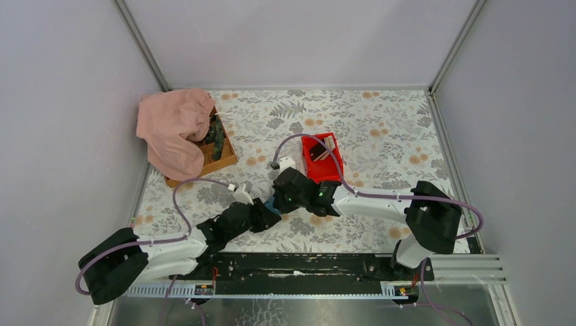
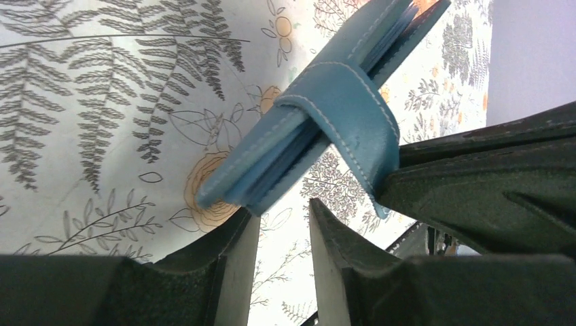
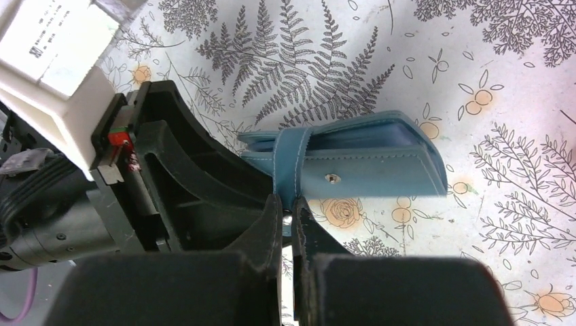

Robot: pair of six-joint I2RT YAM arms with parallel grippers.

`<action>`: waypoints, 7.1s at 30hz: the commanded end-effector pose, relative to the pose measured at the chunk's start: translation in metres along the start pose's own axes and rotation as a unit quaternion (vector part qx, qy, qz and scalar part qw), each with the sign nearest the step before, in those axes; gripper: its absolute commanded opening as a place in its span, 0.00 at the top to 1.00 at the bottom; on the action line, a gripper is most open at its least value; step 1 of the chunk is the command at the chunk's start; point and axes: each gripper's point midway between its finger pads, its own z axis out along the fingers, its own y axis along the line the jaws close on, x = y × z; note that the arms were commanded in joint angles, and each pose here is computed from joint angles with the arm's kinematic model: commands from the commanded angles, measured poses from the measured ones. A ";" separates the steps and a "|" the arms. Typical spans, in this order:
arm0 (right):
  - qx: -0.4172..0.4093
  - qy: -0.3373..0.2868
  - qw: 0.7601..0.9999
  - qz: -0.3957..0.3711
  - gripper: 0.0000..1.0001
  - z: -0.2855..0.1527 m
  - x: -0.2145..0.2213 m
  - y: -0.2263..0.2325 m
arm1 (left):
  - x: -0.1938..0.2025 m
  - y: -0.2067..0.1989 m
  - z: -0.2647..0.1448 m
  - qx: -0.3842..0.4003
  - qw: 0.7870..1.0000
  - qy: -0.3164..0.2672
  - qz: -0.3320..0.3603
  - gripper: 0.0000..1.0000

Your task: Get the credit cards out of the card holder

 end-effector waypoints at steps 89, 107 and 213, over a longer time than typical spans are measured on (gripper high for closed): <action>0.030 -0.133 0.991 0.001 0.16 -0.090 -0.005 -0.079 | -0.016 -0.090 -0.060 0.049 0.982 0.115 0.144 1.00; -0.068 -0.113 0.987 -0.090 0.83 -0.067 0.001 -0.045 | -0.007 -0.098 -0.072 0.084 0.971 0.143 0.174 1.00; 0.141 -0.051 0.984 0.095 0.62 -0.117 0.017 -0.125 | 0.032 -0.093 0.041 -0.013 0.967 0.123 0.223 0.78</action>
